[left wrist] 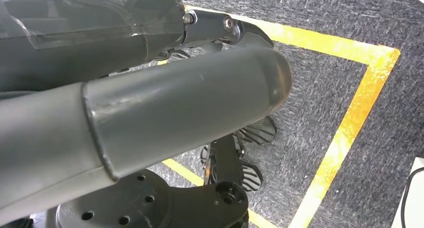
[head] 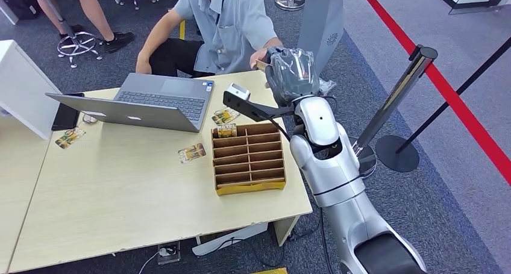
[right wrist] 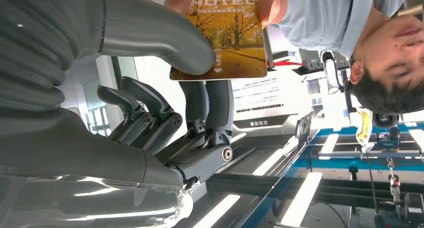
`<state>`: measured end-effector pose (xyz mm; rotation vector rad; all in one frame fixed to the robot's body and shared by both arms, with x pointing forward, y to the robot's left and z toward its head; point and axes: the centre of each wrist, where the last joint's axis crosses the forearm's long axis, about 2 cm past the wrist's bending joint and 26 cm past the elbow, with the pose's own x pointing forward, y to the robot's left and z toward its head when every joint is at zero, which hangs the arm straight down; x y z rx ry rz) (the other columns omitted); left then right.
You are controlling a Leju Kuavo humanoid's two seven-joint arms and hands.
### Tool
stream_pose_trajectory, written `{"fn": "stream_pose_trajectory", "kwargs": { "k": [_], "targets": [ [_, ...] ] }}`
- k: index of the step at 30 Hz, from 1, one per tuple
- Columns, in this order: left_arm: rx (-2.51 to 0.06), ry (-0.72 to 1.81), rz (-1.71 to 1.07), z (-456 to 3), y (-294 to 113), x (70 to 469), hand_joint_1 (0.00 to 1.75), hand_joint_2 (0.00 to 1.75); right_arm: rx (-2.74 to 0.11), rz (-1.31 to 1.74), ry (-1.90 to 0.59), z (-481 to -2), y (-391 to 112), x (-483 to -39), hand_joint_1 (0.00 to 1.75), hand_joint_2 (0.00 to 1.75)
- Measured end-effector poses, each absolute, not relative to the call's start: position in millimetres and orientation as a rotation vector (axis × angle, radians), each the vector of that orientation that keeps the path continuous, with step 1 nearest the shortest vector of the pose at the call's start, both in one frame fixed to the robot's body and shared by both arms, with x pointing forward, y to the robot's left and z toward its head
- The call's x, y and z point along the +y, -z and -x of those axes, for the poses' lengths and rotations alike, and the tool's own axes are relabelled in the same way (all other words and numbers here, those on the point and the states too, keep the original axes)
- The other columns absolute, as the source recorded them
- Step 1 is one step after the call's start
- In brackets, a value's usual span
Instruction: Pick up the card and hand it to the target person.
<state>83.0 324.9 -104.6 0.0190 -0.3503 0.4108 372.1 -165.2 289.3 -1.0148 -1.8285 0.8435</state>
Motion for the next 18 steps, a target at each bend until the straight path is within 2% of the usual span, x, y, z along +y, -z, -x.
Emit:
{"fn": "stream_pose_trajectory", "kwargs": {
  "k": [2,3,5,6,7,13,18],
  "targets": [
    [-0.35,-0.409,-0.019,-83.1,104.6,324.9,0.0,0.0,-1.82,1.011,-0.855,-373.8,-285.4,-165.4,1.69,1.75],
    [-0.35,-0.408,-0.019,-83.2,104.6,324.9,0.0,0.0,-1.815,1.011,-0.862,-374.8,-283.1,-165.4,1.38,1.75],
    [-0.35,-0.407,-0.02,-83.3,104.5,325.2,0.0,0.0,-1.804,1.011,-0.876,-377.0,-277.6,-165.4,0.51,1.75],
    [-0.35,-0.407,-0.02,-83.4,104.5,325.5,0.0,0.0,-1.796,1.011,-0.884,-378.2,-274.5,-165.2,0.13,1.75],
    [-0.349,-0.407,-0.021,-83.4,104.5,325.9,0.0,0.0,-1.788,1.009,-0.892,-379.1,-271.5,-165.1,0.0,1.75],
    [-0.343,-0.419,-0.029,-83.5,104.4,326.9,0.0,0.0,-1.763,0.941,-0.917,-378.9,-257.0,-162.2,0.0,1.75],
    [-0.338,-0.445,-0.038,-83.5,104.4,327.0,0.0,0.0,-1.767,0.469,-0.826,-367.8,-236.4,-155.0,0.0,1.75]
  ]
}}
